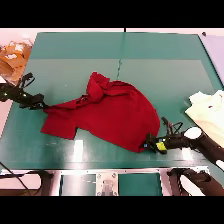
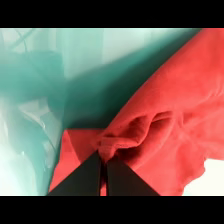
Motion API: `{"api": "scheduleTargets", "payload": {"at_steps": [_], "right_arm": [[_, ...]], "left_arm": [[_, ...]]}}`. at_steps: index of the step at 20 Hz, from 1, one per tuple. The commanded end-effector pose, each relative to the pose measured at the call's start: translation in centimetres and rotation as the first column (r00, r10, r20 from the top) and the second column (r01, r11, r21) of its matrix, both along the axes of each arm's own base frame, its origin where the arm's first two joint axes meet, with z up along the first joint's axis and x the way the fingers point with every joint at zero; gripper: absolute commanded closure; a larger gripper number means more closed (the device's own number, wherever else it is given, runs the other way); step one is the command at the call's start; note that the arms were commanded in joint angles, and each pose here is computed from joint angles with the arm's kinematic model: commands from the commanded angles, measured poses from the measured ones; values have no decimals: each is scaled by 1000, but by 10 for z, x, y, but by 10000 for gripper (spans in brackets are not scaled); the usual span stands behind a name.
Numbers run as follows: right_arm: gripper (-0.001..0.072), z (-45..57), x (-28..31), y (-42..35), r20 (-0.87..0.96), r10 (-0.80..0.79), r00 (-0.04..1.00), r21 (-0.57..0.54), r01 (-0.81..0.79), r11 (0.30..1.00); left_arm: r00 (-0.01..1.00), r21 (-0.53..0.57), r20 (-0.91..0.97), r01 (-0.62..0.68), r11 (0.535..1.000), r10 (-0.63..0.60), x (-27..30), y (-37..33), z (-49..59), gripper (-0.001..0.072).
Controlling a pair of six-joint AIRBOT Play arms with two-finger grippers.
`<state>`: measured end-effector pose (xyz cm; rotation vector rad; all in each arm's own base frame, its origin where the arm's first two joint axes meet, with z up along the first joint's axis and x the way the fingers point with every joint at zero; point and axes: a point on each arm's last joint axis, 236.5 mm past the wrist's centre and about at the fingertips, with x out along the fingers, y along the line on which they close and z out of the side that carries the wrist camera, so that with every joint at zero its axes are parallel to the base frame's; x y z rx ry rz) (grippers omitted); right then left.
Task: Fold the shirts.
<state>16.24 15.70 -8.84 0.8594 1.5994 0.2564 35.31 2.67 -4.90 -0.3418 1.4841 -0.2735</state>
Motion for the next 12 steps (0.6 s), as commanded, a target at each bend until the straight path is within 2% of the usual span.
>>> {"api": "scheduleTargets", "payload": {"at_steps": [1,4,6,9,10,12], "right_arm": [[693,34,37,-15,119,55,991,-38,-51,998],[693,111,107,-67,323,35,946,-149,14,989],[693,184,144,-99,477,0,879,-180,98,979],[693,303,169,-131,692,-3,722,-213,207,955],[693,345,172,-136,763,3,646,-211,244,946],[693,419,167,-143,859,-9,511,-189,334,923]], "left_arm": [[997,-5,-74,37,999,-38,-20,-1,0,682],[987,-100,-122,91,991,-103,-37,-20,15,683],[990,-251,-16,133,959,-142,-25,-53,50,683],[944,-443,317,228,867,-86,14,-102,161,683],[889,-485,455,292,824,-47,22,-117,217,683],[720,-492,692,429,757,42,17,-139,334,683]]}}
